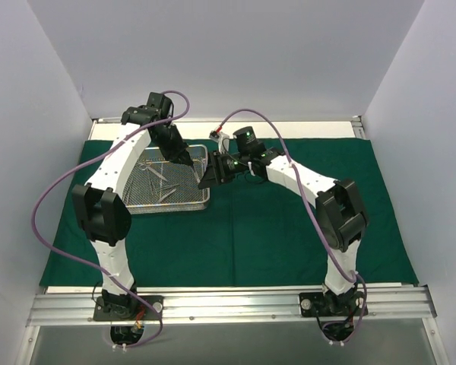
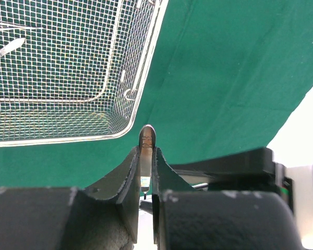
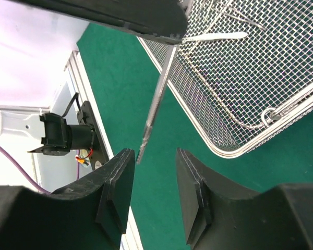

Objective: Open and lay out the surgical kit
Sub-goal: Place the medical item in the surgical kit.

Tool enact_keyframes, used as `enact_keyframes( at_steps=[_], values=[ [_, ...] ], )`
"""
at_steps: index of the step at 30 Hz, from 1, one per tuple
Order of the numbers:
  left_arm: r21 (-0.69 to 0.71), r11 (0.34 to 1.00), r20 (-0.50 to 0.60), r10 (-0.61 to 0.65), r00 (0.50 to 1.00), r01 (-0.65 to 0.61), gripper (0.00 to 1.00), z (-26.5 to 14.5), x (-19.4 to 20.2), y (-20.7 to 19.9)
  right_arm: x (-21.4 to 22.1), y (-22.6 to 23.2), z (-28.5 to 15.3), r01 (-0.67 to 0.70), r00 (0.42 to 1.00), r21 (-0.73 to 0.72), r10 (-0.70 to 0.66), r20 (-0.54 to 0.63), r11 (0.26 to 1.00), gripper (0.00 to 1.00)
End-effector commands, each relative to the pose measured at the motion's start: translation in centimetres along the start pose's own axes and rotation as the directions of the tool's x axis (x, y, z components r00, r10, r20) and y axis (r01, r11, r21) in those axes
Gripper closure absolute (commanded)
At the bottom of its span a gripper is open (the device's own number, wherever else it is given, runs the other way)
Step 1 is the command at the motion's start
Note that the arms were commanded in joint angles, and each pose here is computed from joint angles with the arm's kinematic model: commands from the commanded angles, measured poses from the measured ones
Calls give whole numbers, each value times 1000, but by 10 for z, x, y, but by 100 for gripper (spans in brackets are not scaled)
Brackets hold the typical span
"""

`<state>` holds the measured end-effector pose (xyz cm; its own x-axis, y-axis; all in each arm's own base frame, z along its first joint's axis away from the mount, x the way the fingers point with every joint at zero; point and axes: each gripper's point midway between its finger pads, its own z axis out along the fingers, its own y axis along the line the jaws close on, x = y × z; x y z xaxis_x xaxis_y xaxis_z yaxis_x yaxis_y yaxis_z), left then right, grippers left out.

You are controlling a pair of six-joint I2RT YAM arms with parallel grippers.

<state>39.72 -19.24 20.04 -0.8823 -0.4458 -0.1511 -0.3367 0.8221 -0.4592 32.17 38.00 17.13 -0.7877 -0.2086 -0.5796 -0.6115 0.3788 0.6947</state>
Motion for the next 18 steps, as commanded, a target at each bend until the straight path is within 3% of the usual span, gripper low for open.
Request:
enact_keyframes(
  at_steps=[1, 18],
  values=[
    [79, 997, 50, 16, 999, -20, 98, -24, -1, -18, -11, 16, 1, 44, 999, -37, -43, 7, 998, 63],
    [87, 996, 36, 10, 999, -13, 98, -20, -1, -20, -13, 16, 11, 37, 999, -50, -37, -2, 998, 74]
  ],
)
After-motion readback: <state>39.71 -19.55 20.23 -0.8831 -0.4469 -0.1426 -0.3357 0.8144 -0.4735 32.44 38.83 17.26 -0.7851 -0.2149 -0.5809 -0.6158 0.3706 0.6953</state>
